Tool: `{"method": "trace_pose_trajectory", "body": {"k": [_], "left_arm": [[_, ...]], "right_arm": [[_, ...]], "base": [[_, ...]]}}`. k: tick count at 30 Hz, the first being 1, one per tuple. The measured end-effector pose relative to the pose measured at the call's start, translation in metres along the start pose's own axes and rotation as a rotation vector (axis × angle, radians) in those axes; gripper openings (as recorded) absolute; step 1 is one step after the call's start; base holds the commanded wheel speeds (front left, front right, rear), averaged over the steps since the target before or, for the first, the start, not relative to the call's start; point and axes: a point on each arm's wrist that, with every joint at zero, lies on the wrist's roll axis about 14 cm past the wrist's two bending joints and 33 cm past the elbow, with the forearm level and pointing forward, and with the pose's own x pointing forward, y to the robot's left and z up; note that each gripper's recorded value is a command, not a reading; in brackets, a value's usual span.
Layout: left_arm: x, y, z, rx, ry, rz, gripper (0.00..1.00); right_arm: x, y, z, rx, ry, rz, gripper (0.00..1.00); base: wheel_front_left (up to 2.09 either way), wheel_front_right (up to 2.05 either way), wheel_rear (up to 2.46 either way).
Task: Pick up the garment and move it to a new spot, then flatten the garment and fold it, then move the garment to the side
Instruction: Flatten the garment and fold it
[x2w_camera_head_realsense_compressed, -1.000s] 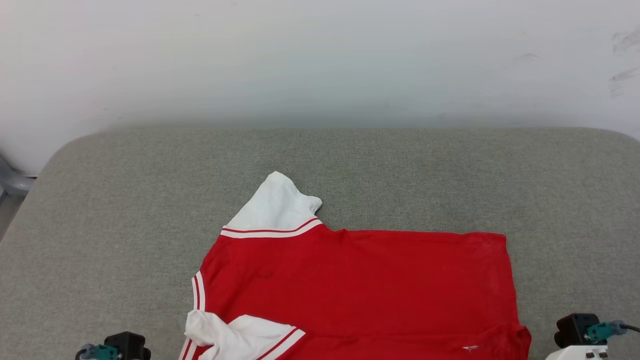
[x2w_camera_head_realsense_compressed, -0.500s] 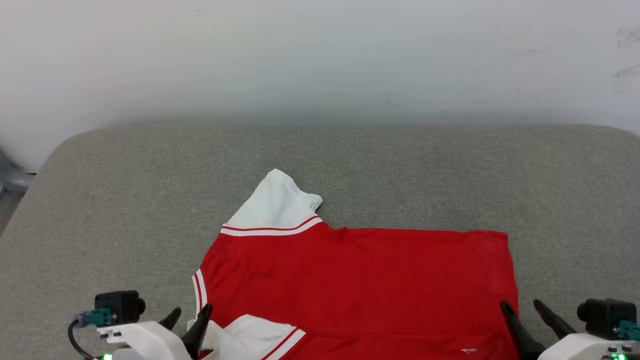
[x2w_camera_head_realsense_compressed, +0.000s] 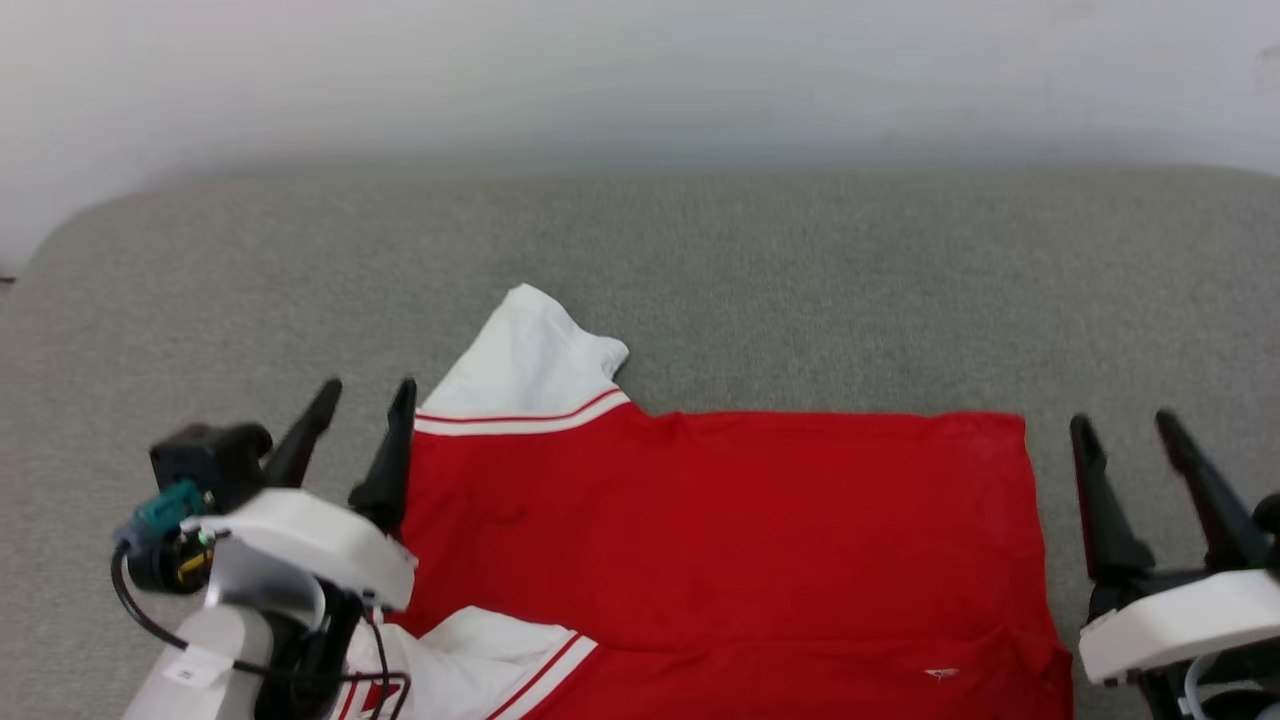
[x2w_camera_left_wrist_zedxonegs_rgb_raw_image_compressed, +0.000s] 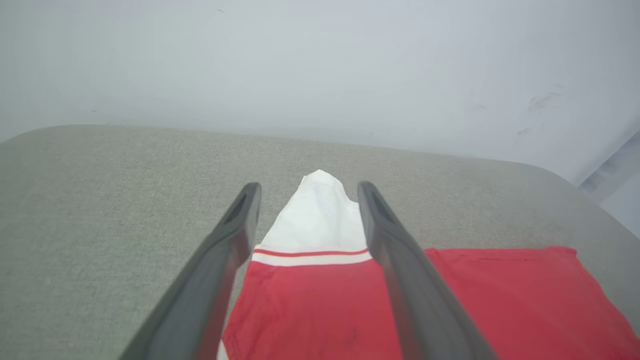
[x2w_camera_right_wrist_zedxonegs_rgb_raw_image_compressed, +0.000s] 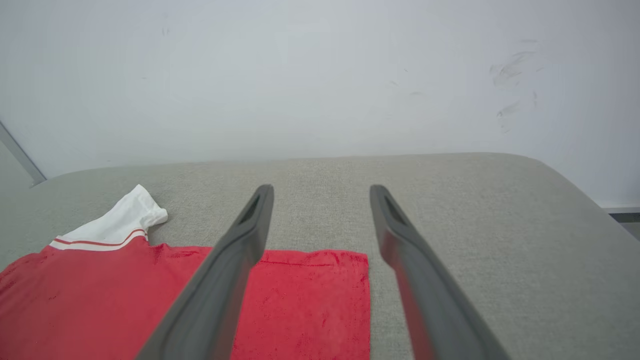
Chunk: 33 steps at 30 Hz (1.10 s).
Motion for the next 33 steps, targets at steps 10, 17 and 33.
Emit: {"method": "trace_pose_trajectory", "body": {"k": [10,17,33], "left_arm": [[0.091,0.0,-0.033,-0.006,0.166,-0.094,1.0],[0.132,-0.004,-0.08,-0.045,0.514,-0.169,1.0],[0.148,0.013,-0.153,-0.023,1.088,-0.103,0.56]], "right_arm": [[0.039,-0.014,-0.005,-0.024,-0.013,-0.043,1.0],[0.042,-0.028,-0.025,-0.016,0.034,-0.086,1.0],[0.027,-0.061,-0.063,0.047,0.113,-0.194,1.0]], "base": [[0.0,0.0,0.0],[0.0,0.0,0.0],[0.0,0.0,0.0]]}}
